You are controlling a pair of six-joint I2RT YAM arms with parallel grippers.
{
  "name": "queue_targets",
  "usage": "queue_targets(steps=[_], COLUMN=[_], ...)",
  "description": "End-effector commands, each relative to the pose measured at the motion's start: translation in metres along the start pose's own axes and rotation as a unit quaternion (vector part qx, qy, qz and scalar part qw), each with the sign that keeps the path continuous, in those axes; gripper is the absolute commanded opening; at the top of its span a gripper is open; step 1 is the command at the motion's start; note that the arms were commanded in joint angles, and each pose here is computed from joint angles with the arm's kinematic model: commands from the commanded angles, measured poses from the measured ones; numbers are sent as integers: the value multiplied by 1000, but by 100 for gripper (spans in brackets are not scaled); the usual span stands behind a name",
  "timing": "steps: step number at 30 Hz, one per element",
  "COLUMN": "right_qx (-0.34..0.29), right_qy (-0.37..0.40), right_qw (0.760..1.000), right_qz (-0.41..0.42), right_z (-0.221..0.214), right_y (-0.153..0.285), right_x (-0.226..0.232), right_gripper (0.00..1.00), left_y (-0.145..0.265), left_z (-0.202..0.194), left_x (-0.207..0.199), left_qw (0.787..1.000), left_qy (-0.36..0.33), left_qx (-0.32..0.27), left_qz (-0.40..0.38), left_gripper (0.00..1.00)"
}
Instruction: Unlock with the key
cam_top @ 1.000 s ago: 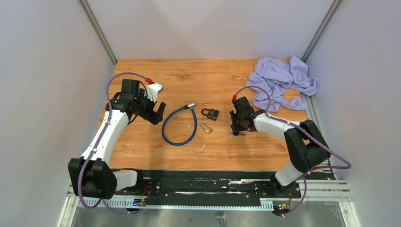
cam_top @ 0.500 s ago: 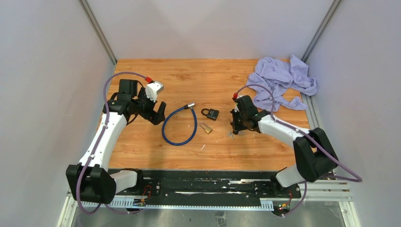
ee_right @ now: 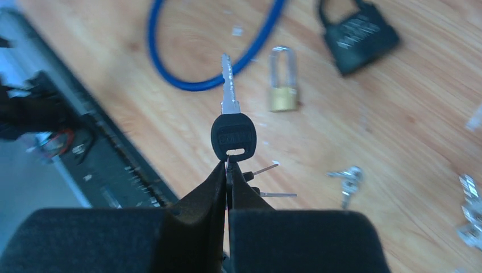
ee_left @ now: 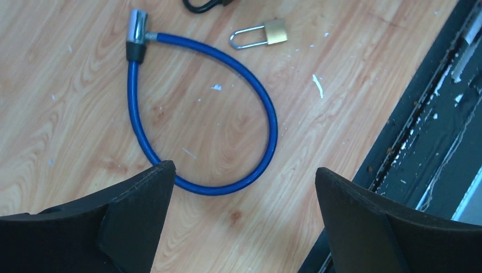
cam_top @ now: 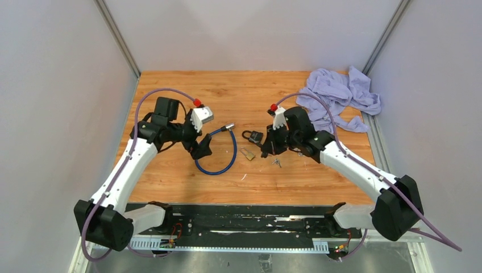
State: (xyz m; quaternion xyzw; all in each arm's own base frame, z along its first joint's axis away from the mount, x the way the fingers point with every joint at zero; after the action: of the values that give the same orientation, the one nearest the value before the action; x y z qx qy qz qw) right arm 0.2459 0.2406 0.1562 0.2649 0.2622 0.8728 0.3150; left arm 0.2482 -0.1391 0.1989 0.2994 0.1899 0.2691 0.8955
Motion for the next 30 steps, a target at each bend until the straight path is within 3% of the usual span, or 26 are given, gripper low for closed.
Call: queue_targets(steps=[1, 9, 17, 22, 30], right_qx=[-7, 13, 30, 40, 49], right_qy=[40, 55, 45, 48, 56], right_qw=[990, 963, 936, 933, 934], right_qz=[133, 263, 347, 355, 349], right_z=[18, 28, 34, 32, 34], right_y=[18, 29, 42, 41, 31], right_x=[67, 127, 153, 161, 169], right_gripper=[1, 1, 1, 0, 1], left_y=[19, 40, 45, 43, 32], left_z=[22, 32, 25, 22, 34], left_x=[-25, -67, -93, -106, -100], left_qw=[993, 959, 906, 860, 861], left_qy=[-116, -257, -397, -484, -486], left_qx=[-23, -93, -116, -128, -136], left_qz=[-22, -77, -90, -99, -64], left_gripper=[98, 97, 81, 68, 64])
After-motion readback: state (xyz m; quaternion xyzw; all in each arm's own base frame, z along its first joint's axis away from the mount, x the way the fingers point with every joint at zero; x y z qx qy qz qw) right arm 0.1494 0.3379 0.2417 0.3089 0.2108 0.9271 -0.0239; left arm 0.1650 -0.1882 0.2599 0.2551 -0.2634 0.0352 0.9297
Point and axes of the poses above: each gripper's point midway between its finger pads, its own y axis back along the fingers, its own x axis along the line the jaws close on, z = x × y, the point moved 1 cm from there along y, back along the fingers, and after that the axes turned 7 degrees about y, right-handed, at the moved point
